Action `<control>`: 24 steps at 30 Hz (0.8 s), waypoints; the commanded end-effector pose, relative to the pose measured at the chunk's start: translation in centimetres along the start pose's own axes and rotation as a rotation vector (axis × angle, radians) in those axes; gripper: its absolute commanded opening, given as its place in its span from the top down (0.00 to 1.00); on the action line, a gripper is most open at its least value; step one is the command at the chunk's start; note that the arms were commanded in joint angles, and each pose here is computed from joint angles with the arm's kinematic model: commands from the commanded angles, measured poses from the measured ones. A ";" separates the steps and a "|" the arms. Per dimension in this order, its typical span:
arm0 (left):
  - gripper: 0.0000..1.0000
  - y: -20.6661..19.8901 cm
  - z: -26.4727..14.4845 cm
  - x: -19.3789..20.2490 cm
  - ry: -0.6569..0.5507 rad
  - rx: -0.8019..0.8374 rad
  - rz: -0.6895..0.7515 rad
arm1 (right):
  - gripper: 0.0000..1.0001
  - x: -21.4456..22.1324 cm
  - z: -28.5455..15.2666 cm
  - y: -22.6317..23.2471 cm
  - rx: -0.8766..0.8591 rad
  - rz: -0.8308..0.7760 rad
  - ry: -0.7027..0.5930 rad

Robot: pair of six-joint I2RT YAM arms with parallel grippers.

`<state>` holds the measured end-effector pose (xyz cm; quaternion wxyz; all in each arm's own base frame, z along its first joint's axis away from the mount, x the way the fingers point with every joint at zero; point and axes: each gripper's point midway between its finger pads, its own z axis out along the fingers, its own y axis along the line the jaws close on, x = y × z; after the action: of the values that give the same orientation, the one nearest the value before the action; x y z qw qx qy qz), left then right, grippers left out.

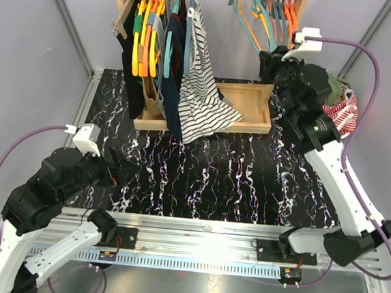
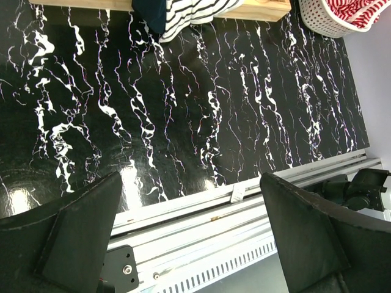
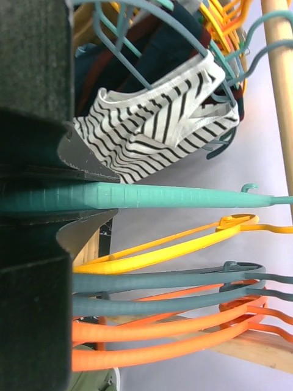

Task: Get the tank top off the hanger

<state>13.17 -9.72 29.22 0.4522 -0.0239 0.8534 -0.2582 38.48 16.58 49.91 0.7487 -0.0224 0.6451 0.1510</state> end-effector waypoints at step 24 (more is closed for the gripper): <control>0.01 -1.2 0.2 -0.1 -0.042 0.075 -0.081 | 0.96 1.5 2.6 -3.8 0.308 0.070 0.089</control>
<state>12.78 -10.10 28.50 0.4430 -0.0469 0.8499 -0.2815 43.34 14.88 45.91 0.6982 0.0936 0.7063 0.0704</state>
